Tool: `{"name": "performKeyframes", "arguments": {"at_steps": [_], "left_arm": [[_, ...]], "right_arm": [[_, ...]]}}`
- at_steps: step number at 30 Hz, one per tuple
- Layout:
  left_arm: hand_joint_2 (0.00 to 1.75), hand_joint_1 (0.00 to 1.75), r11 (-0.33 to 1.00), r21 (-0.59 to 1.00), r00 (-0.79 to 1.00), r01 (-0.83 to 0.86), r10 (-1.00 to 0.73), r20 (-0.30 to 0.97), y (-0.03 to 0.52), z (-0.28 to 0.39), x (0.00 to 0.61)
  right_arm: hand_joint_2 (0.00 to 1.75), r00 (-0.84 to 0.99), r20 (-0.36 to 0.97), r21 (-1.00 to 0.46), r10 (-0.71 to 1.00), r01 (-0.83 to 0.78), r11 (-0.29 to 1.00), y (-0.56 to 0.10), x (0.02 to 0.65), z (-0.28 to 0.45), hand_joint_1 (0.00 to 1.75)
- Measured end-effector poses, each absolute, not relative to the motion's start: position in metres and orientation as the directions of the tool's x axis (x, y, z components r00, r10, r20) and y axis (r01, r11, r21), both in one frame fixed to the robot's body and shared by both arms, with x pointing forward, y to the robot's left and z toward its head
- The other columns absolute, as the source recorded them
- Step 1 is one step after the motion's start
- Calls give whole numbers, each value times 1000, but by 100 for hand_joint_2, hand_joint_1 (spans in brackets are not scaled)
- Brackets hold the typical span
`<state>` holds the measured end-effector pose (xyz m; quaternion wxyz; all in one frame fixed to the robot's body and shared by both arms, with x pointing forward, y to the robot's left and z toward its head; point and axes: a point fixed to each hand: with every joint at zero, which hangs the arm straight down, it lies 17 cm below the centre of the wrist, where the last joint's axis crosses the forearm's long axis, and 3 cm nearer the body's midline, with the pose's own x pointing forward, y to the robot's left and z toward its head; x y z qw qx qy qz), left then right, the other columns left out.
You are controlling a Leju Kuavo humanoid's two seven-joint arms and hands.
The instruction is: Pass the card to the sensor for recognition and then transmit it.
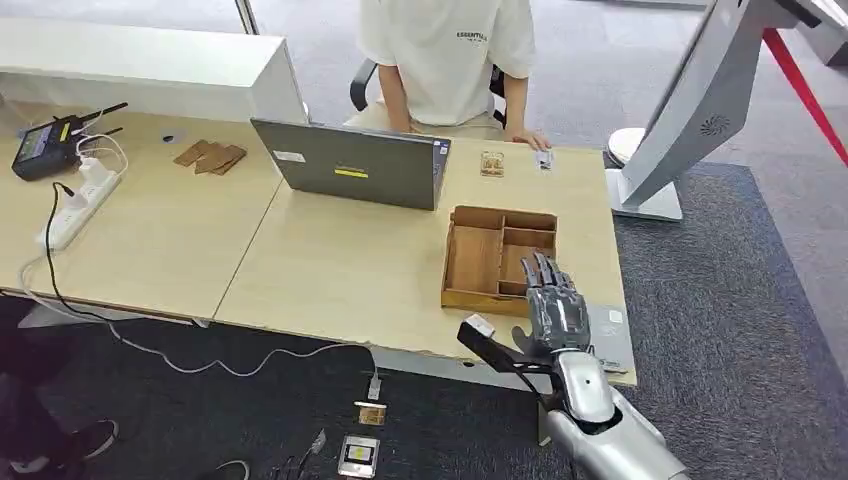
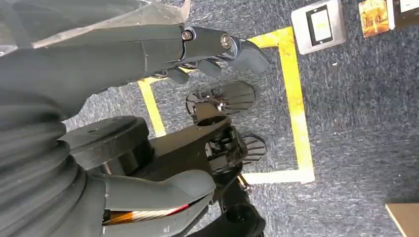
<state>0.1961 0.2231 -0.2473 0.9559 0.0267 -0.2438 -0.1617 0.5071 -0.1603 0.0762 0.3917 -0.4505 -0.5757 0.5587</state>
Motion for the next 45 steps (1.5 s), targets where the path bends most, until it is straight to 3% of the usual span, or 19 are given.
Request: {"name": "performKeyframes", "arguments": {"at_steps": [14, 45], "left_arm": [[175, 0, 944, 129, 823, 305, -329, 462, 221, -246, 200], [175, 0, 945, 136, 825, 297, -326, 462, 221, -247, 196]], "right_arm": [[175, -303, -85, -994, 949, 98, -58, -143, 522, 82, 0], [175, -211, -85, -996, 974, 38, -79, -186, 530, 56, 0]]}}
